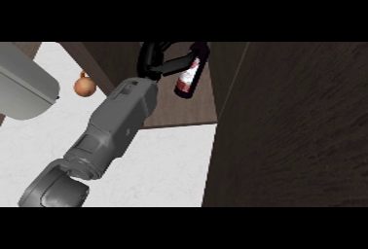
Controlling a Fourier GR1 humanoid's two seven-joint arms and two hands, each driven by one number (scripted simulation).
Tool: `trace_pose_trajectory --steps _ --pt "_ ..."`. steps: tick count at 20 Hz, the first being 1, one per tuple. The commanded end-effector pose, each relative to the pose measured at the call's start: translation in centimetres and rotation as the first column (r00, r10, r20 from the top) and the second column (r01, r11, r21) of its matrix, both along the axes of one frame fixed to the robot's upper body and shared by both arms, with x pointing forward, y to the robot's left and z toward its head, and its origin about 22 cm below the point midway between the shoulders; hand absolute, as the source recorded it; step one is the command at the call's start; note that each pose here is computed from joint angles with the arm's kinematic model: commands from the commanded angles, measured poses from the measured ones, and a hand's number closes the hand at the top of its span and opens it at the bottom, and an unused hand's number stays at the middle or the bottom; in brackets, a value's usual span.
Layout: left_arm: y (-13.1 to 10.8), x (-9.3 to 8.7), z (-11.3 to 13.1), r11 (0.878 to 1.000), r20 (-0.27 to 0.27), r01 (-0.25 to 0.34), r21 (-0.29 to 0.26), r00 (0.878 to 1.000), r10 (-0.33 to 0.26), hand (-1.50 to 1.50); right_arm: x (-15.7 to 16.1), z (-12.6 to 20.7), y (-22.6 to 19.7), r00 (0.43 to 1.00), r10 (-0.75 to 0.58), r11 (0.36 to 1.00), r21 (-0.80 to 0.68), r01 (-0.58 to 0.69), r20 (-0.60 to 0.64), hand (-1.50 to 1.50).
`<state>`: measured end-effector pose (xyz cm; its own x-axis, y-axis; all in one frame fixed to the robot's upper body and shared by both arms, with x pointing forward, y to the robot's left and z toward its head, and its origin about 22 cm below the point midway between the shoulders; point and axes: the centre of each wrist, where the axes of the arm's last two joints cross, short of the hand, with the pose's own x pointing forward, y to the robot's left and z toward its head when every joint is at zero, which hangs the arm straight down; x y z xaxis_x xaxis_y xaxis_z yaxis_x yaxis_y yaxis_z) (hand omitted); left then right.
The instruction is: Pick up the wine, place it into the cabinet and close the cabinet
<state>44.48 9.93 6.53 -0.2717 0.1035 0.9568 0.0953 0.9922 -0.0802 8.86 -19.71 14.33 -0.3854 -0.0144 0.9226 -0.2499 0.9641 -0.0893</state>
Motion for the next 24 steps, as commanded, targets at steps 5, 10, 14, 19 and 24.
trace_pose_trajectory --steps 5,10,14,19,24 --pt "-1.2 -0.5 -0.5 0.996 -0.014 0.077 -0.054 0.997 -0.078 -1.5 -2.9 4.8 -0.9 1.0 0.007 0.997 0.078 -0.005 -0.017 -1.5" --pt "-1.7 -0.6 0.4 0.993 -0.009 0.097 -0.066 0.995 -0.097 -1.5 -2.4 4.7 -0.9 1.0 0.004 0.997 0.075 -0.003 -0.016 -1.5" --pt "-1.6 -1.2 -0.4 0.983 -0.013 0.147 -0.114 0.989 -0.149 -1.5 -2.2 4.4 -1.0 0.999 -0.001 0.998 0.058 0.003 -0.038 -1.5" --pt "-1.1 -2.8 -2.5 0.968 -0.021 0.198 -0.155 0.979 -0.203 -1.5 -2.9 4.9 -0.9 1.0 -0.014 0.997 0.072 0.016 -0.025 -1.5" --pt "-1.3 -5.4 -4.4 0.953 -0.044 0.232 -0.197 0.969 -0.245 -1.5 -2.7 4.3 -1.0 0.999 -0.031 0.996 0.081 0.034 -0.035 -1.5"
